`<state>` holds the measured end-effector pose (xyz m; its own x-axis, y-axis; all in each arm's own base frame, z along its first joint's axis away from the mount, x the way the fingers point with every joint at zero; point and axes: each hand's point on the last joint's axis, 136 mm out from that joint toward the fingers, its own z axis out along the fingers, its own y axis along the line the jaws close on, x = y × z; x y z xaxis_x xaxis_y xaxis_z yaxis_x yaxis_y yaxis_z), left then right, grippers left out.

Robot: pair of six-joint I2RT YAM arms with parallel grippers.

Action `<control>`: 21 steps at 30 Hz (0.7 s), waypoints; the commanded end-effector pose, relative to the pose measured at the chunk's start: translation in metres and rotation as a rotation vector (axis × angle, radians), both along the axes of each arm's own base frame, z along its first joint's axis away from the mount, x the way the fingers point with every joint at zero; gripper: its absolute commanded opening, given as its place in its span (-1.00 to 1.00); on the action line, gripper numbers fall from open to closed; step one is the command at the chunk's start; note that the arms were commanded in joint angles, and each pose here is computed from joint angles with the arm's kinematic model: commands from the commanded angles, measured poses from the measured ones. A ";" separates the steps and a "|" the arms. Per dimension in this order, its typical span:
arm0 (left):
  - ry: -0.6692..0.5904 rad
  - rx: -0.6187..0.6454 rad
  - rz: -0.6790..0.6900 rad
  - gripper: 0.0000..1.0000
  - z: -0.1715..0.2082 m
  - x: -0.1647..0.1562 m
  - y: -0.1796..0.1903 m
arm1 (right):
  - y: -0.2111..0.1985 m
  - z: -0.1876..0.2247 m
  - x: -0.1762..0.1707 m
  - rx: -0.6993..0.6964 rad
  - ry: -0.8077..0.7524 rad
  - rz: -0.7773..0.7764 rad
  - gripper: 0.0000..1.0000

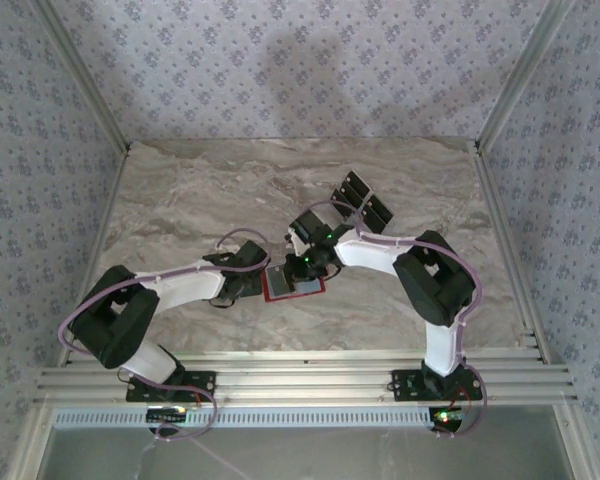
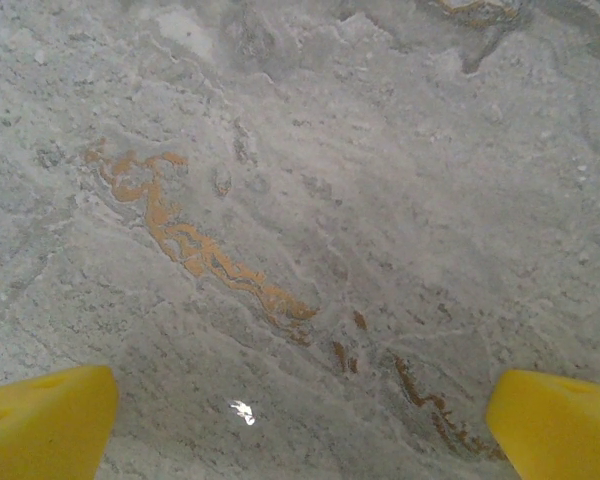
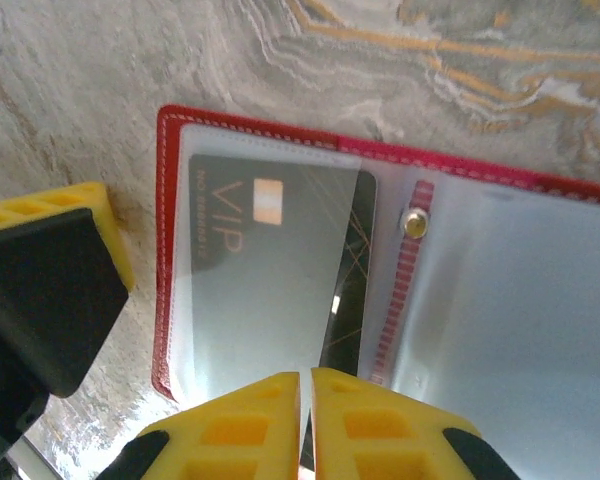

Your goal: Put the credit cards into the card holder

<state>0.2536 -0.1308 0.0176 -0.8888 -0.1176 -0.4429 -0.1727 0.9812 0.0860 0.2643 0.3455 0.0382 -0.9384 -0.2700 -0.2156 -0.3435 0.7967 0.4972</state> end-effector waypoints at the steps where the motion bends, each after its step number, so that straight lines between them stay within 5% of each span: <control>1: 0.050 -0.058 -0.045 1.00 -0.020 -0.004 -0.021 | 0.003 -0.015 -0.013 0.006 0.069 -0.006 -0.75; 21: 0.054 -0.057 -0.049 0.99 -0.022 -0.005 -0.023 | -0.001 0.005 -0.014 0.012 0.012 -0.009 -0.75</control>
<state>0.2542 -0.1315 0.0176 -0.8883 -0.1088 -0.4462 -0.1690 0.9808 0.0972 0.2527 0.3571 0.0422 -0.9416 -0.2631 -0.2100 -0.3361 0.7693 0.5433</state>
